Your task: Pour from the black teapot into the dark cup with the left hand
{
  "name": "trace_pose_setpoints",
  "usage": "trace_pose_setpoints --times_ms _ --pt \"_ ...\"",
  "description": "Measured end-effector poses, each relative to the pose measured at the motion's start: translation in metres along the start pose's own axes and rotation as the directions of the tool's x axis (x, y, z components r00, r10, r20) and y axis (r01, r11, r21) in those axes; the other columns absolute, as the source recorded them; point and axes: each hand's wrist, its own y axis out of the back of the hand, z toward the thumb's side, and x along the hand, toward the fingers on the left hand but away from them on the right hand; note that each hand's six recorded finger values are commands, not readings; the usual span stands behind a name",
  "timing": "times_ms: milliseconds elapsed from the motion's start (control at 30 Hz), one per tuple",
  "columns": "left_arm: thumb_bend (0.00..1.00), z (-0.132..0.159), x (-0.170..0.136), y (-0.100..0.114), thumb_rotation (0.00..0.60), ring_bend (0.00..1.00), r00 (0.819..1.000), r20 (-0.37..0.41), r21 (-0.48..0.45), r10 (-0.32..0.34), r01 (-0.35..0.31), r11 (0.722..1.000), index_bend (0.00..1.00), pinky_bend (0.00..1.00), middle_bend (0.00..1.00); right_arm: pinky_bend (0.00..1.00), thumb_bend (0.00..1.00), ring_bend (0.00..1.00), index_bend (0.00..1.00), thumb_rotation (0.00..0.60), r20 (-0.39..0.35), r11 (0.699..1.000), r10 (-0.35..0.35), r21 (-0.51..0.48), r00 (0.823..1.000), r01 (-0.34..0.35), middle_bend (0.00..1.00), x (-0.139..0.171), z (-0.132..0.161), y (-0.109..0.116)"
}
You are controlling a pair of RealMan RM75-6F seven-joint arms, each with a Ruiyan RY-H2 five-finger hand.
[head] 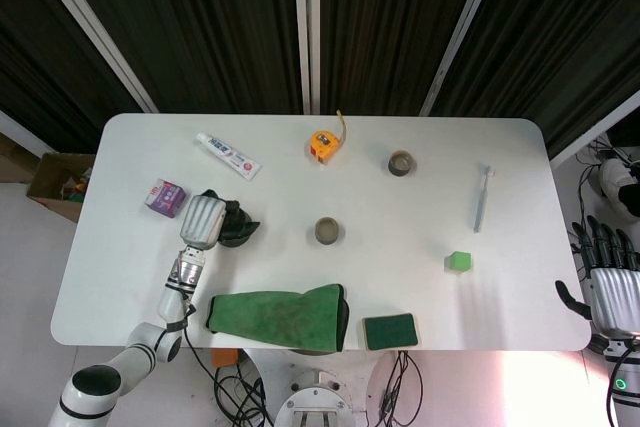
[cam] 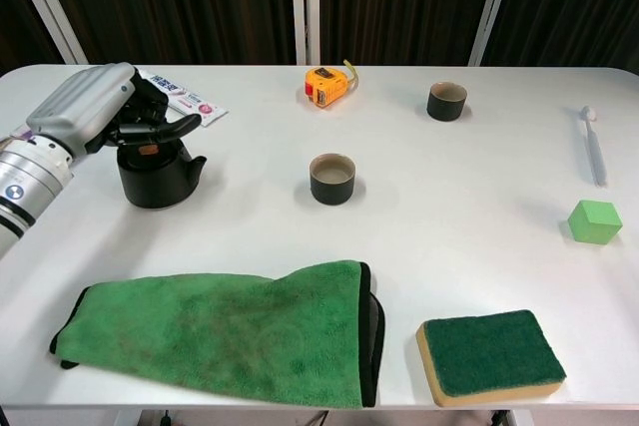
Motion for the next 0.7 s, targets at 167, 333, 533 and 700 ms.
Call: trace_pose_setpoints --times_ms 167,333,533,700 --pt "0.14 0.000 0.000 0.001 0.164 0.50 1.000 0.009 0.013 0.003 -0.003 1.000 0.50 0.42 0.56 0.00 0.21 0.00 0.00 0.600 0.002 1.000 0.000 -0.001 1.000 0.000 0.00 0.000 -0.001 0.000" --pt "0.14 -0.002 0.000 0.002 0.063 0.00 1.000 0.021 0.035 -0.006 0.005 0.999 0.13 0.16 0.04 0.00 0.21 0.00 0.00 0.600 0.002 1.000 -0.005 -0.002 1.000 0.005 0.00 0.000 -0.001 0.000" --pt "0.09 -0.006 -0.004 0.032 0.054 0.00 0.995 0.045 0.030 0.091 -0.092 0.995 0.08 0.15 0.02 0.00 0.21 0.00 0.00 0.600 0.007 1.000 -0.011 0.002 1.000 0.011 0.00 0.001 -0.004 0.002" --pt "0.07 -0.013 -0.023 0.062 0.082 0.00 0.991 0.073 0.000 0.111 -0.111 0.994 0.11 0.15 0.06 0.00 0.21 0.00 0.00 0.600 0.015 1.000 -0.011 0.012 1.000 0.011 0.00 0.003 -0.009 0.002"
